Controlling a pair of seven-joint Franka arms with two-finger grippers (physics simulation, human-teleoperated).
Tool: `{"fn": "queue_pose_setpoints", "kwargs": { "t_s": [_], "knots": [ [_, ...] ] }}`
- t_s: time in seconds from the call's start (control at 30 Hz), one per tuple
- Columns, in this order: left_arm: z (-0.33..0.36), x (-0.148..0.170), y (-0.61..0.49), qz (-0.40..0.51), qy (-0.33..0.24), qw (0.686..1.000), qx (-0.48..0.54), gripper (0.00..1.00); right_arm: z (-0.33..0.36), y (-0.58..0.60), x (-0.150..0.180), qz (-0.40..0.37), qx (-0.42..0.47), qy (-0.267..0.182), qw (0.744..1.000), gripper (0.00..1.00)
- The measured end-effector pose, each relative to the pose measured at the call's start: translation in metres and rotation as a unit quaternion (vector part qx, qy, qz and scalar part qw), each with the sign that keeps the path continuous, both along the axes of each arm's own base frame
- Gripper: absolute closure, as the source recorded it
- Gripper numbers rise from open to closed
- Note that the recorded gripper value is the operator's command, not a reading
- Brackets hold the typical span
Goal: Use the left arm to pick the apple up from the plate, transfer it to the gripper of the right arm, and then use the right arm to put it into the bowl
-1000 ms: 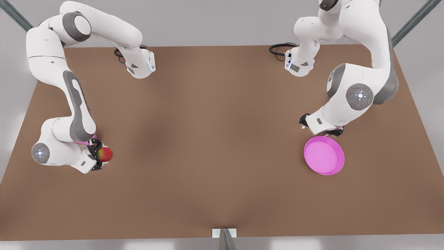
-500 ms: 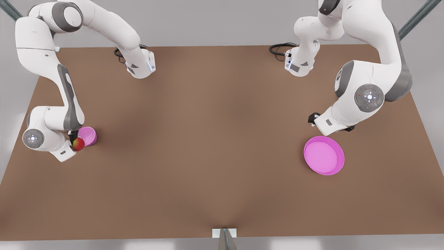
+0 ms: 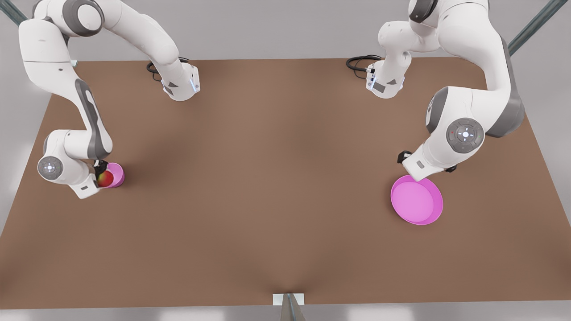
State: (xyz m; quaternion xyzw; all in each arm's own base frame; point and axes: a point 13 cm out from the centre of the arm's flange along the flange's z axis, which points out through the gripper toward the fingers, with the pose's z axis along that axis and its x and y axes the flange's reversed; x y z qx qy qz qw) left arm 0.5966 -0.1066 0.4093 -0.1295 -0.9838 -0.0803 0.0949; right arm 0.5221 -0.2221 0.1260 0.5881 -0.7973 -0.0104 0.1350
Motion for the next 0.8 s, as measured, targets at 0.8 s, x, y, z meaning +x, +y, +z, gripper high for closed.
{"fn": "queue_pose_setpoints", "kwargs": {
  "t_s": [0.8],
  "knots": [
    [-0.009,0.004,0.001,0.009,0.001,1.0,0.003,0.0,0.047,0.006,0.053,-0.043,0.009,-0.061,0.997,0.0]
  ]
}}
